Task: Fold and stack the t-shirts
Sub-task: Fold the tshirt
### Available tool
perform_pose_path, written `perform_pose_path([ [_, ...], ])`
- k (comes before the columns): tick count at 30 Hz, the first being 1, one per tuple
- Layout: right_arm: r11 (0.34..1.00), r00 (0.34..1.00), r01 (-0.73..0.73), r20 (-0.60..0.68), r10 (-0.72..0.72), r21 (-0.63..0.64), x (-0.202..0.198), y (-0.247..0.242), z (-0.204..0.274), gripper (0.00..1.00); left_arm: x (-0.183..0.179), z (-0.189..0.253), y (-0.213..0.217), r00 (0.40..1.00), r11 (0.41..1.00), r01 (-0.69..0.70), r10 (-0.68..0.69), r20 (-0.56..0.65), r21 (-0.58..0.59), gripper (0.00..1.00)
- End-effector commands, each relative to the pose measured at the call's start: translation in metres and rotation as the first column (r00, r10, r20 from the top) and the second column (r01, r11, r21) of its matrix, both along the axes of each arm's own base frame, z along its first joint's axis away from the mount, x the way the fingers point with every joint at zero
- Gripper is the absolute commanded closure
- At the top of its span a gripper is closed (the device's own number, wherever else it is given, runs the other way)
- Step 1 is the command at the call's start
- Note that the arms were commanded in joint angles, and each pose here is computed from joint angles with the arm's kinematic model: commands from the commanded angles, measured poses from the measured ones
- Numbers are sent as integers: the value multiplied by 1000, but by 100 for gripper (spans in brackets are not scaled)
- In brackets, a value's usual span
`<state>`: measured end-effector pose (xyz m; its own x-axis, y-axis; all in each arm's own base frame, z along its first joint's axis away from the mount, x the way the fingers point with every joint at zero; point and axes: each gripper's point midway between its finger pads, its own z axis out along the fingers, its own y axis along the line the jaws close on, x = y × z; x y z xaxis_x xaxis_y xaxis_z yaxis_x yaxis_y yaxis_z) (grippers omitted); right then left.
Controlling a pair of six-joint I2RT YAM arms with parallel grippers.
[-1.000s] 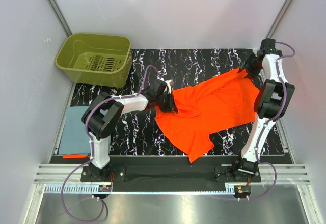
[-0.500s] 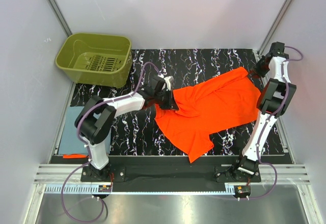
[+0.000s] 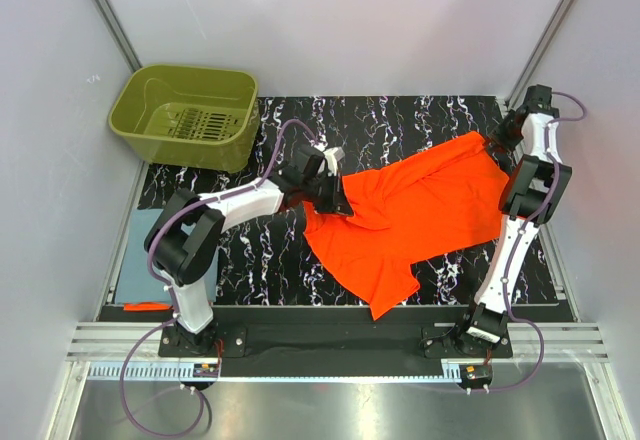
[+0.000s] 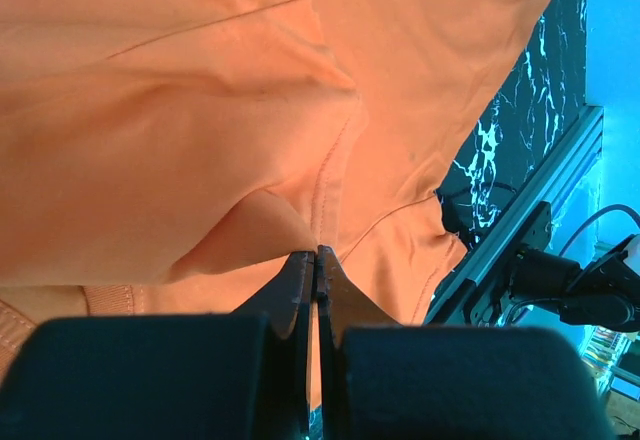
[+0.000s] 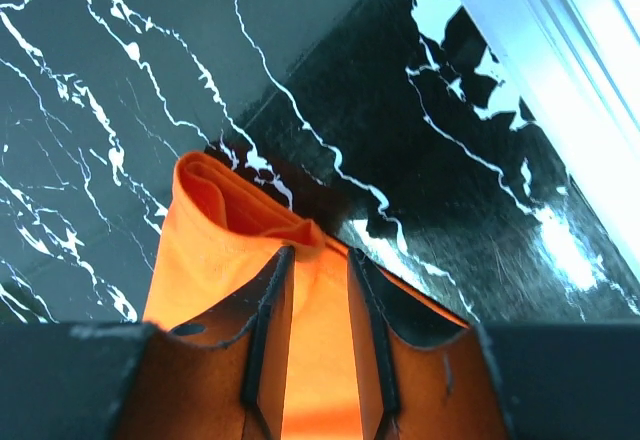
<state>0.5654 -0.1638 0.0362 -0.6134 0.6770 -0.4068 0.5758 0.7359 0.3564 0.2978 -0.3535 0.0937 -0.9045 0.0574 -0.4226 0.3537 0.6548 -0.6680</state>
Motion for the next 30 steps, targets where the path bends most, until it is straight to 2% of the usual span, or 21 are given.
perform_pose_path([
  [1,1000,998,-31,60,30,6,16,4,12,65,7,27,-11,998,998,37,-34,61,-56,100],
  [6,999,997,-39,64,38,19,18,6,8,66,9,28,-7,998,998,27,-24,55,-57,100],
  [8,999,997,-38,71,37,19,20,6,11,71,11,29,-5,998,998,21,-17,57,-59,100],
  [11,999,995,-36,92,35,12,23,5,21,92,14,39,-3,997,998,10,-5,72,-69,100],
  [13,1000,993,-29,118,29,-7,23,2,40,100,16,49,-1,997,996,-1,7,74,-85,100],
  [15,1000,991,-16,135,19,-20,20,1,59,100,17,58,2,997,995,-13,20,73,-102,100],
  [22,1000,994,6,107,-5,-7,5,5,77,100,13,77,6,997,991,-23,34,76,-132,100],
  [30,1000,999,21,44,-21,-6,-15,8,85,100,2,85,23,994,994,-48,58,92,-100,100],
])
